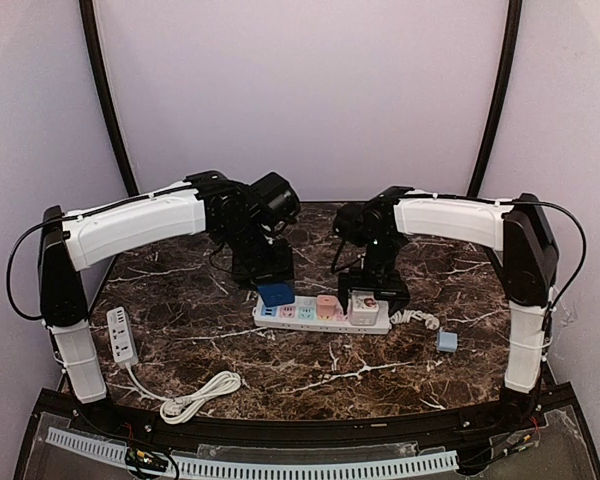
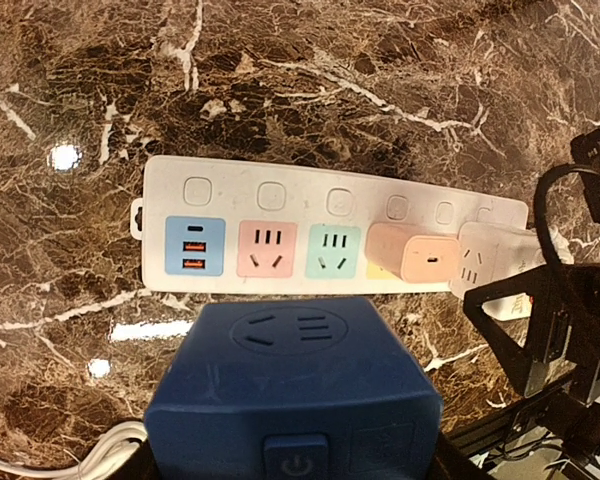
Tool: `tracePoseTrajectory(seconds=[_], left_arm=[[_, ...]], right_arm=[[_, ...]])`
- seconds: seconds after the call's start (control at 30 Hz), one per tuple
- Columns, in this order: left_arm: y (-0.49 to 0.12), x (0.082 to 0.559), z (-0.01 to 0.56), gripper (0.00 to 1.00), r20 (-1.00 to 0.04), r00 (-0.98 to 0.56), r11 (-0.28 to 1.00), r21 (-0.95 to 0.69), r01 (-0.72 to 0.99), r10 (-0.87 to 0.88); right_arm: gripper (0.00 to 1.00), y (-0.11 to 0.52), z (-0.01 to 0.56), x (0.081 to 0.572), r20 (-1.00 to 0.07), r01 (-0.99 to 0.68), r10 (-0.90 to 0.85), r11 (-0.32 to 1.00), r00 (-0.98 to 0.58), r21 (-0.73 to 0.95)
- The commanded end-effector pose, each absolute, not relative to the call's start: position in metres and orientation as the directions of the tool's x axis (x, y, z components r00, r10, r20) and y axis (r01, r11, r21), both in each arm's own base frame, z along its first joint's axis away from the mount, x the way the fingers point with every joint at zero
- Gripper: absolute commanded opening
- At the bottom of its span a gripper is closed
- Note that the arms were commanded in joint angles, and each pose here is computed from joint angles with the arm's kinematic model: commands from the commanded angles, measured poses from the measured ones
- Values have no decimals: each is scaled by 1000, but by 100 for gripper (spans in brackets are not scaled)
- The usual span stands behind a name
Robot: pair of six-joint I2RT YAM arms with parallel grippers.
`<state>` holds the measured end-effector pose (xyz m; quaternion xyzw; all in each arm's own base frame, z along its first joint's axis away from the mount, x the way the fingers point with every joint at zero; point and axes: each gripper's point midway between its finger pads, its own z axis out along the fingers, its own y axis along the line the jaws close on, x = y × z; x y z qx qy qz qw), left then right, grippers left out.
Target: Insert the plug
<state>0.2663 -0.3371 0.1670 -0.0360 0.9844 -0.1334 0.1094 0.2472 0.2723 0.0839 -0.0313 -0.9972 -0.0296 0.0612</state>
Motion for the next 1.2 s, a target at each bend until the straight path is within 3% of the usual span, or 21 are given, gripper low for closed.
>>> tracePoseTrajectory(seconds=[0.0, 0.6, 0.93, 1.17], left_arm=[[-340, 272, 172, 1, -222, -975, 964, -264, 31, -29], [-344, 277, 146, 1, -162, -987, 971, -232, 52, 14], [-348, 279, 137, 1, -138, -990, 971, -234, 52, 20], [-350, 283, 135, 1, -136, -990, 970, -235, 56, 25]], right_arm=[[99, 262, 96, 254, 102, 52, 47, 998, -994, 46], [99, 208, 162, 250, -117, 53, 51, 999, -992, -11], [99, 186, 192, 228, -258, 37, 66, 993, -964, 115], [99, 176, 184, 193, -233, -8, 44, 976, -971, 216]])
